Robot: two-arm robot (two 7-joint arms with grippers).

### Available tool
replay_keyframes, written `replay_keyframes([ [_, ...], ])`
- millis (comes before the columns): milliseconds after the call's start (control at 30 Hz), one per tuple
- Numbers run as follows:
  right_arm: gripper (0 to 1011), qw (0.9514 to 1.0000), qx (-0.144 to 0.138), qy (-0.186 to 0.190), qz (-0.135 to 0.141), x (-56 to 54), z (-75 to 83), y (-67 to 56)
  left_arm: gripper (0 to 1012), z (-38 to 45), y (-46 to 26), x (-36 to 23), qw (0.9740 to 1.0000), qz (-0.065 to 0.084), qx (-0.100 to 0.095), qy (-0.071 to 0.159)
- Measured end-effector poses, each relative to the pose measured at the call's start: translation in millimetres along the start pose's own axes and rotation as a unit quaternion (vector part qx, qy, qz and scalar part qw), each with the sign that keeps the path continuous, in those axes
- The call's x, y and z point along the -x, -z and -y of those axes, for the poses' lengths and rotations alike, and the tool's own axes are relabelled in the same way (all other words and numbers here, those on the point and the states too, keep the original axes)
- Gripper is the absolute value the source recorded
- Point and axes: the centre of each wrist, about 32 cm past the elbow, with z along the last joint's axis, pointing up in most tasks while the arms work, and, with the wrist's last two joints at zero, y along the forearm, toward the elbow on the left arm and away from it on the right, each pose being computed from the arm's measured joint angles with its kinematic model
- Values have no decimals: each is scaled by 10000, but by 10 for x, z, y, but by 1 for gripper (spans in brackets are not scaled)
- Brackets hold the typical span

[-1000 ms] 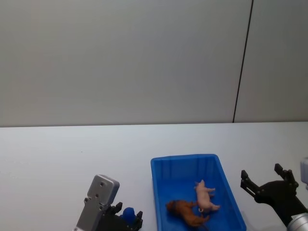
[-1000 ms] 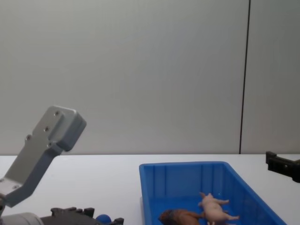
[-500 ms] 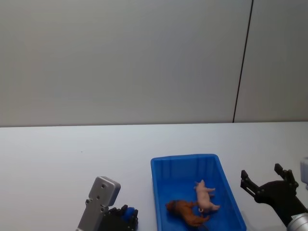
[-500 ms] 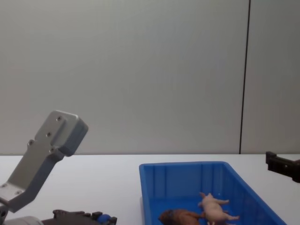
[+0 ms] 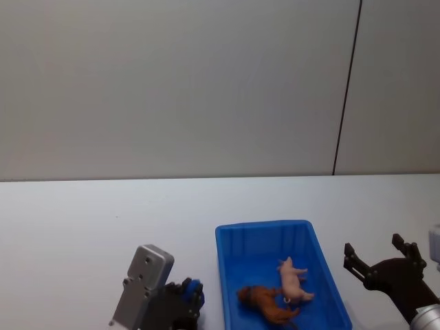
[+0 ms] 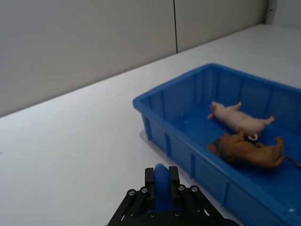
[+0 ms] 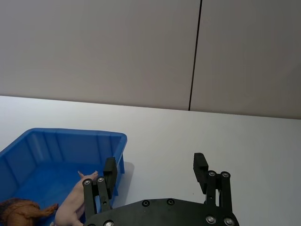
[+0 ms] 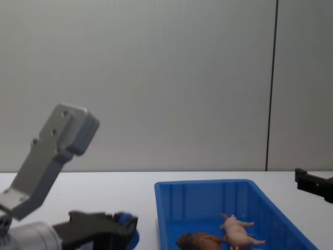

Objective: Pick up the two dolls from the table and place them into the box.

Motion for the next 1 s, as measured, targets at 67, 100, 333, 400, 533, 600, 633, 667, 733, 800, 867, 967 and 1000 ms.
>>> replay_keyframes([
  [67, 1001, 10000, 0, 0, 0, 0, 0, 0, 165, 5, -38, -1, 9999, 40, 136, 26],
  [100, 1001, 10000, 0, 0, 0, 0, 0, 0, 165, 6, -52, -2, 9998, 56, 193, 37],
  [333, 1001, 10000, 0, 0, 0, 0, 0, 0, 126, 32, -215, 2, 9974, 224, 663, 174],
  [400, 1001, 10000, 0, 0, 0, 0, 0, 0, 117, 55, -305, 14, 9952, 316, 884, 275],
  [533, 1001, 10000, 0, 0, 0, 0, 0, 0, 95, 91, -415, 31, 9916, 408, 1141, 441],
  [600, 1001, 10000, 1, 0, 0, 0, 0, 0, 87, 106, -452, 40, 9901, 437, 1229, 525],
  [633, 1001, 10000, 0, 0, 0, 0, 0, 0, 88, 125, -493, 51, 9884, 456, 1319, 607],
  [667, 1001, 10000, 0, 0, 0, 0, 0, 0, 90, 125, -493, 51, 9884, 456, 1319, 607],
  [733, 1001, 10000, 0, 0, 0, 0, 0, 0, 145, 151, -543, 67, 9856, 477, 1444, 743],
  [800, 1001, 10000, 0, 0, 0, 0, 0, 0, 199, 179, -589, 83, 9827, 479, 1561, 875],
  [867, 1001, 10000, 0, 0, 0, 0, 0, 0, 272, 203, -615, 96, 9808, 462, 1630, 970],
  [967, 1001, 10000, 1, 0, 0, 0, 0, 0, 328, 254, -664, 119, 9762, 404, 1780, 1175],
  [1000, 1001, 10000, 1, 0, 0, 0, 0, 0, 386, 277, -682, 131, 9740, 369, 1841, 1265],
])
